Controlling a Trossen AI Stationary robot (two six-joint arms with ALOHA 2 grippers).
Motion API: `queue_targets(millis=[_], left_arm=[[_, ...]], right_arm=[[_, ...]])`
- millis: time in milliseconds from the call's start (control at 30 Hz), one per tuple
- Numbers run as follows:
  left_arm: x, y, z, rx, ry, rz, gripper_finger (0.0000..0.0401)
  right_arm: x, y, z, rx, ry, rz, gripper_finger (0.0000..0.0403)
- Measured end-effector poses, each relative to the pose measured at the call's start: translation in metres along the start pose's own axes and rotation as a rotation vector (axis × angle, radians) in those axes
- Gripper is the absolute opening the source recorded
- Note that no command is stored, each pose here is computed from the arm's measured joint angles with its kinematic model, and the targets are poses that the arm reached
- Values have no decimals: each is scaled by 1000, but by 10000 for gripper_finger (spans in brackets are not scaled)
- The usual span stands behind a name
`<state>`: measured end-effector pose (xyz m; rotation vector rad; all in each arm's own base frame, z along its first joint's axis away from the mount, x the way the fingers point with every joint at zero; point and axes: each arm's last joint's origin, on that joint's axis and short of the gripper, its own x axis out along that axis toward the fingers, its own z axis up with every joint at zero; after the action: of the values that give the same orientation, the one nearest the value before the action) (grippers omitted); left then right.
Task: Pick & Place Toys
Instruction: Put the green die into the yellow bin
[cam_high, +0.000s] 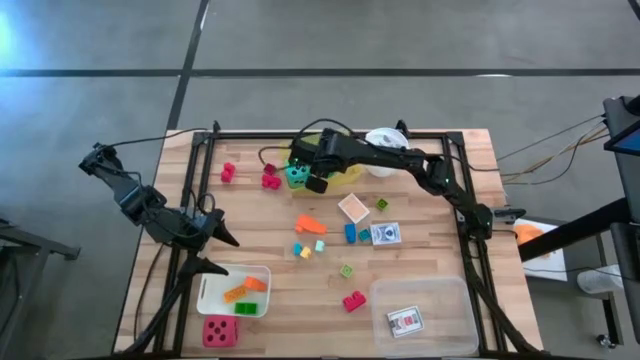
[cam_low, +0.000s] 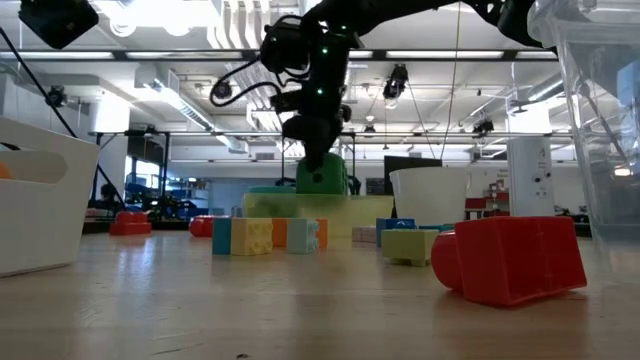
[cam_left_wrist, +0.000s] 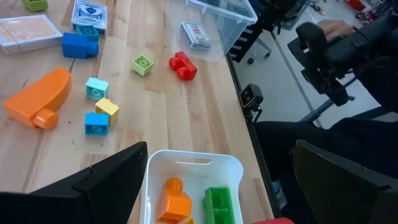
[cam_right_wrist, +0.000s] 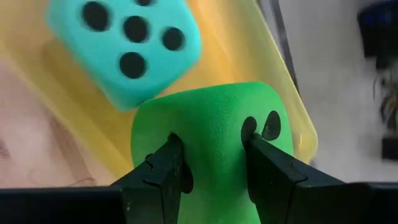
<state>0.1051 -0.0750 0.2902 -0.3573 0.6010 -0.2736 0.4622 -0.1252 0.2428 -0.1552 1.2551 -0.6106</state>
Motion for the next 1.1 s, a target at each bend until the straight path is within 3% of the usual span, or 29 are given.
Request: queue_targets(millis=[300,667,1100], left_arm=[[0,0,0,0,0,0,386],[0,0,0,0,0,0,386],[0,0,0,8,0,0,386]], right_arm=[[2,13,-1,-193,-19,8,139],[33,32,-11,-240,-23,7,139],[35,40,-13,-253,-43,6,139]])
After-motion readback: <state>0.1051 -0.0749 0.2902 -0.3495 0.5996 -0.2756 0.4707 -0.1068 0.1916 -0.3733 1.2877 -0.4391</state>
